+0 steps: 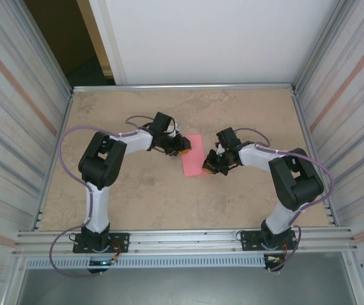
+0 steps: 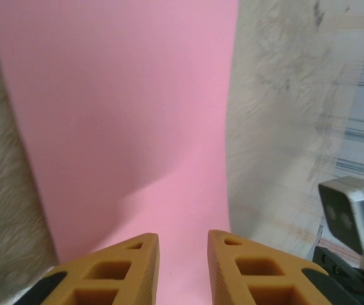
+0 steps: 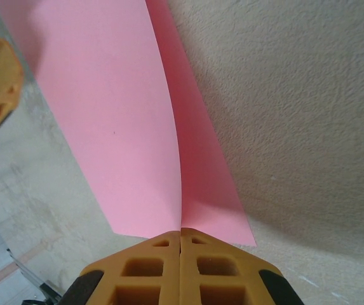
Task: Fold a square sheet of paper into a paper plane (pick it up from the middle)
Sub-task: Fold the triangle a second time at the center of the table.
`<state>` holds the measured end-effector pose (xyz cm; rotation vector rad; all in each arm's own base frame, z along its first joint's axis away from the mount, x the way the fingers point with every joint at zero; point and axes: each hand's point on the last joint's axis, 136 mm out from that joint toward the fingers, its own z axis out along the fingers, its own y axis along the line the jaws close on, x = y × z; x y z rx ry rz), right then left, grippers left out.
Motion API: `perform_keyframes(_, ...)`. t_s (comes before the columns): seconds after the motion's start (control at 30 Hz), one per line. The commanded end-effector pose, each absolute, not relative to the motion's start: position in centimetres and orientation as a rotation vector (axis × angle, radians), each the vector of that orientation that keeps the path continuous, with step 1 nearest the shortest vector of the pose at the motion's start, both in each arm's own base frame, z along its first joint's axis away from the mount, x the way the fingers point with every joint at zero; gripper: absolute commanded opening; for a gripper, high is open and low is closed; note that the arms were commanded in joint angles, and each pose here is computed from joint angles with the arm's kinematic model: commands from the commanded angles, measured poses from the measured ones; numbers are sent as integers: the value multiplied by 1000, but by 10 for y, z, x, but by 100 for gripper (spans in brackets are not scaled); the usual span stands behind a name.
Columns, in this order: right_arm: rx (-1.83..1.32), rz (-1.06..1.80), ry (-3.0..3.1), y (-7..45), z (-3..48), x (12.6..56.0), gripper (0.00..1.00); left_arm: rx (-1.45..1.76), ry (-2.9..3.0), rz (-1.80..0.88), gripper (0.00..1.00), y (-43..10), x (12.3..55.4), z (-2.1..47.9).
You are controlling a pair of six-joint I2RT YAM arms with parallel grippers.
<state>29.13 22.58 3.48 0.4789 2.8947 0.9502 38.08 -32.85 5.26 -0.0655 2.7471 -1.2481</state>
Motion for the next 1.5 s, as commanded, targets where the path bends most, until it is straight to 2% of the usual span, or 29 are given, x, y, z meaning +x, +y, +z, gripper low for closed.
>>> perform_keyframes(0.0,481,942,2878,223,45,293,3,-37,2778,-1177,27,-325,384,47)
perform_keyframes(0.17,392,979,2870,235,50,297,2,-63,2882,-1084,25,-318,379,18)
perform_keyframes(0.5,277,1086,2846,271,58,311,0,-94,2923,-999,18,-308,376,4)
perform_keyframes(0.9,319,1139,2748,296,54,350,0,-22,2860,-1082,14,-313,389,31)
perform_keyframes(1.1,329,1109,2772,298,46,350,0,47,2766,-1111,16,-314,405,62)
perform_keyframes(1.47,309,1128,2780,305,41,349,0,-25,2838,-1049,15,-298,410,31)
